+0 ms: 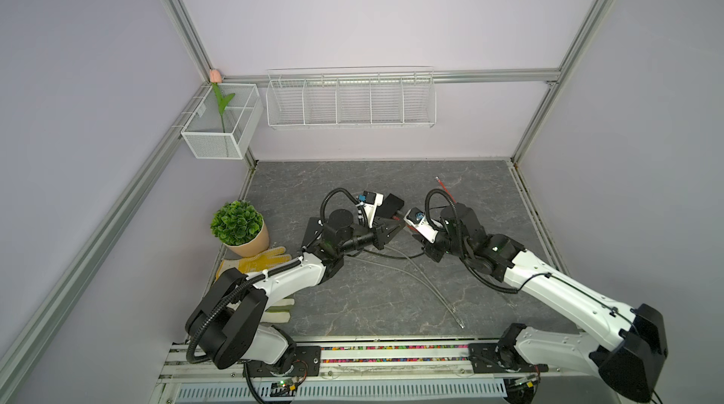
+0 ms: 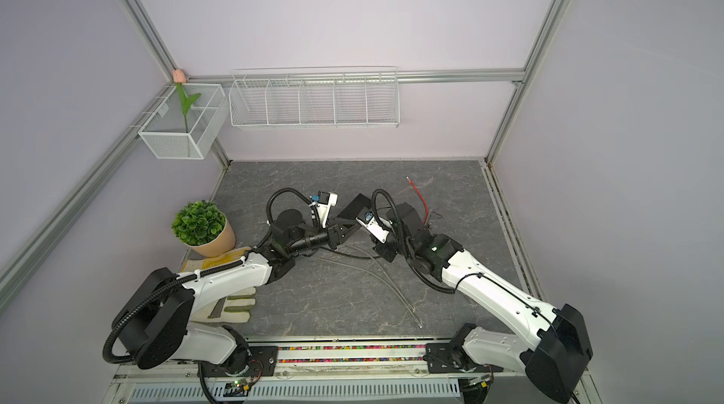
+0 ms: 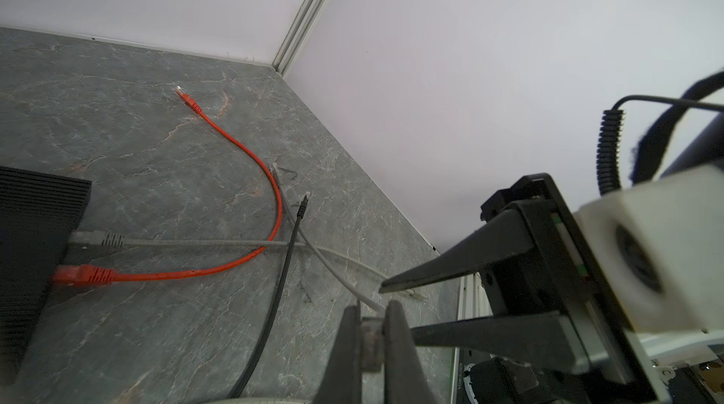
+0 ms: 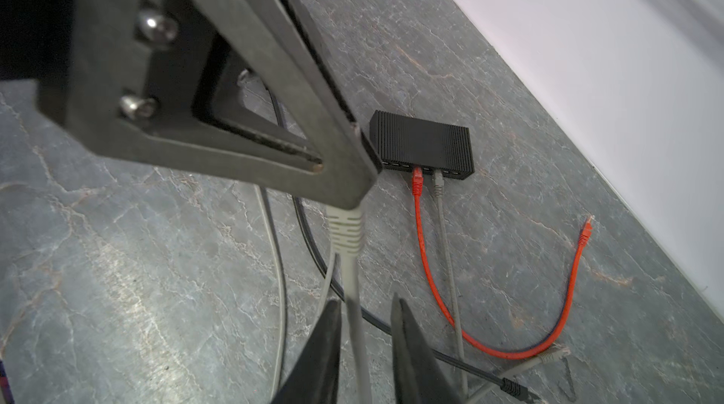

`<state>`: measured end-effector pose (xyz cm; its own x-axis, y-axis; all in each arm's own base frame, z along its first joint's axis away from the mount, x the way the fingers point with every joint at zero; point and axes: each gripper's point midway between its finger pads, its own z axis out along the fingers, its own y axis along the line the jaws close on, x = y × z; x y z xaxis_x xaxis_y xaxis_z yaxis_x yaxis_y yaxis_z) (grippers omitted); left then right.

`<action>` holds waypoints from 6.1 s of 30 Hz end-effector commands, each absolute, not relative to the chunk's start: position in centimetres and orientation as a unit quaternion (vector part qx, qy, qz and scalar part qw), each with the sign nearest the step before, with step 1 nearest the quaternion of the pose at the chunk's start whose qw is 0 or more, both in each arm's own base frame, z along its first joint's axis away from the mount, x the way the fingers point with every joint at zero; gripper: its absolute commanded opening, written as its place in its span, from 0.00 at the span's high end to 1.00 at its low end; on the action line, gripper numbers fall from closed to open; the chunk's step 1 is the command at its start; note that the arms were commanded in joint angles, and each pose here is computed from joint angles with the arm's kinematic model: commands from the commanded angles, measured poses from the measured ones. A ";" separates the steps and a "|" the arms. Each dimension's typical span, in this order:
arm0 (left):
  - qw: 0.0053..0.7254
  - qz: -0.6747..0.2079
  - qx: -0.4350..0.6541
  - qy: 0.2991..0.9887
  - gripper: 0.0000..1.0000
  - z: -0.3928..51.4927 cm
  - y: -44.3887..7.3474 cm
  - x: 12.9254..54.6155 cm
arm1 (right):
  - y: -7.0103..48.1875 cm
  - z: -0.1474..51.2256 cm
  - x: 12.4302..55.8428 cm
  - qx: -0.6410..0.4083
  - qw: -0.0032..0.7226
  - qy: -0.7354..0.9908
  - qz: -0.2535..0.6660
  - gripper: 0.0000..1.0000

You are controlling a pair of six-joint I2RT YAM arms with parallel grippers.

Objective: Insert the plug into the switch port

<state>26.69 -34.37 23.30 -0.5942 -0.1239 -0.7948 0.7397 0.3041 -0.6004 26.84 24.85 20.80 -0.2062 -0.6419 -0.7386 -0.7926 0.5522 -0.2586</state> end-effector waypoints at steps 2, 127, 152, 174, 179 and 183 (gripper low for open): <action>0.412 -0.544 0.226 0.695 1.00 24.4 -34.2 26.6 | 25.5 21.4 27.3 -0.472 0.429 0.765 0.082 0.72; 0.385 -0.415 0.012 0.825 0.52 15.8 -21.8 43.2 | 24.9 12.9 32.7 -0.423 0.200 0.879 0.092 0.93; 0.268 -0.442 0.060 0.854 0.59 6.0 -28.8 45.3 | 26.7 3.6 36.4 -0.421 0.045 0.896 0.136 0.93; 0.249 -0.440 0.072 0.860 0.60 4.2 -30.4 45.3 | 26.9 2.2 37.8 -0.424 0.021 0.897 0.120 0.93; 0.243 -0.440 0.073 0.861 0.62 3.6 -30.6 45.2 | 26.9 2.4 37.7 -0.423 0.024 0.897 0.125 0.93; 0.240 -0.441 0.076 0.861 0.62 3.5 -30.8 44.7 | 27.1 2.8 38.0 -0.424 0.033 0.896 0.126 0.93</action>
<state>45.21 -29.98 4.21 -0.8676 -0.1132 -0.4843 0.3258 0.6063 -0.7254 37.98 27.21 2.45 -0.6456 -0.7464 -0.1617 -0.7626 0.6186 0.1892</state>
